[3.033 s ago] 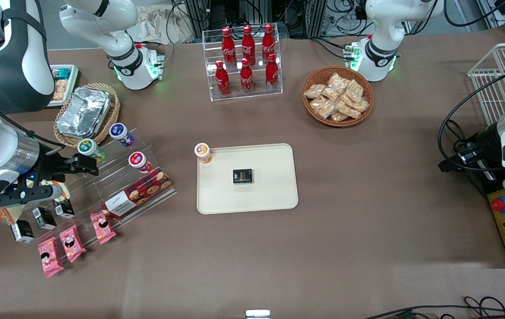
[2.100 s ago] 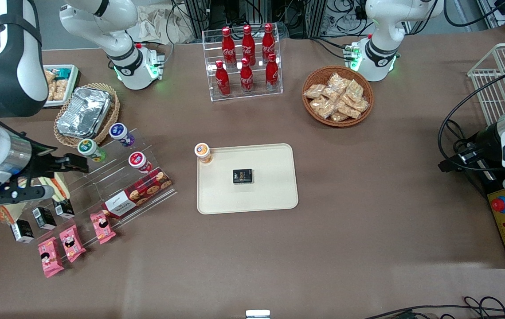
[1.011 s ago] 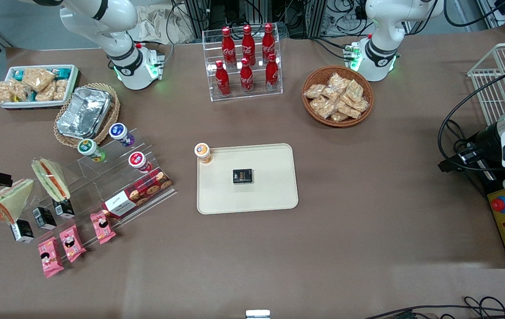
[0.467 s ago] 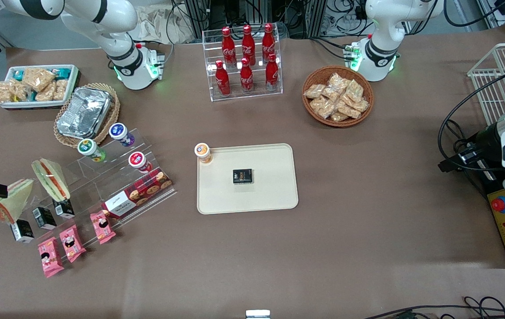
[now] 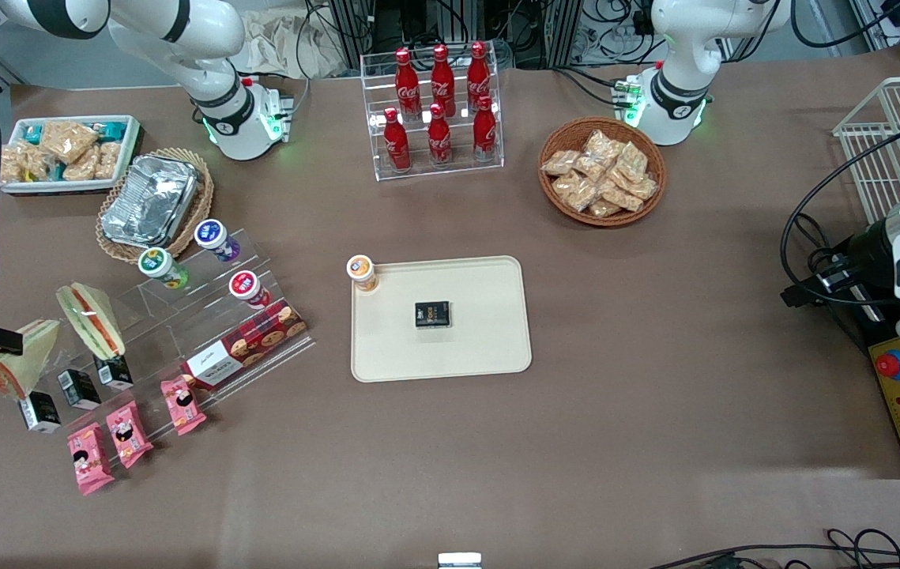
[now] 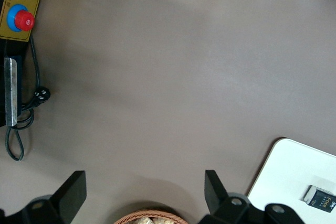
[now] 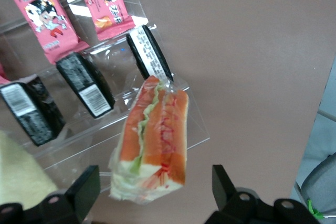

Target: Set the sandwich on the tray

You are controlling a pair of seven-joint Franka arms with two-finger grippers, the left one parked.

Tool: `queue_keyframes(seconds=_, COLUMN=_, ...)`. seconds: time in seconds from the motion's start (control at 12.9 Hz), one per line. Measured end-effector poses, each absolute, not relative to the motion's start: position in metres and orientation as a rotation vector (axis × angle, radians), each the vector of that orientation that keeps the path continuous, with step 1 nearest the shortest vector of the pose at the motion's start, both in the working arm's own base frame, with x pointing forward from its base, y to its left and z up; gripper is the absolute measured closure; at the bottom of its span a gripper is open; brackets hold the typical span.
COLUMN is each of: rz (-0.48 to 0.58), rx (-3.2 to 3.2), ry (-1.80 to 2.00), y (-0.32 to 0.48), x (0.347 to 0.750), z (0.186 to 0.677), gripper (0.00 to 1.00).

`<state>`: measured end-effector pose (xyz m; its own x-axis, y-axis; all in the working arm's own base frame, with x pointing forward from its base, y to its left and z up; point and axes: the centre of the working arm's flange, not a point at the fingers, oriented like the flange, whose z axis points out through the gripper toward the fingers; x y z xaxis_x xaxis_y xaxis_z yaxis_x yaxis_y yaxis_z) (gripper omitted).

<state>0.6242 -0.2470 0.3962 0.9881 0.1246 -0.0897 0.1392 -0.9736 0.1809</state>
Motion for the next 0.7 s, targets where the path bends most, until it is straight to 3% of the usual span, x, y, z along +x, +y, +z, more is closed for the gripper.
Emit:
queue_keyframes(seconds=0.08, rz=-0.108, rx=2.950, ry=0.215, y=-0.251, x=0.621, z=0.388, gripper=0.06)
queue_keyframes(seconds=0.23, rz=-0.100, rx=2.967, ry=0.254, y=-0.259, x=0.615, z=0.379, gripper=0.29)
queue_keyframes(seconds=0.39, rz=-0.100, rx=2.969, ry=0.285, y=-0.261, x=0.614, z=0.378, gripper=0.33)
queue_keyframes(seconds=0.54, rz=-0.100, rx=2.961, ry=0.375, y=-0.261, x=0.614, z=0.379, gripper=0.56)
queue_keyframes(seconds=0.7, rz=-0.091, rx=2.948, ry=0.455, y=-0.260, x=0.616, z=0.385, gripper=0.66)
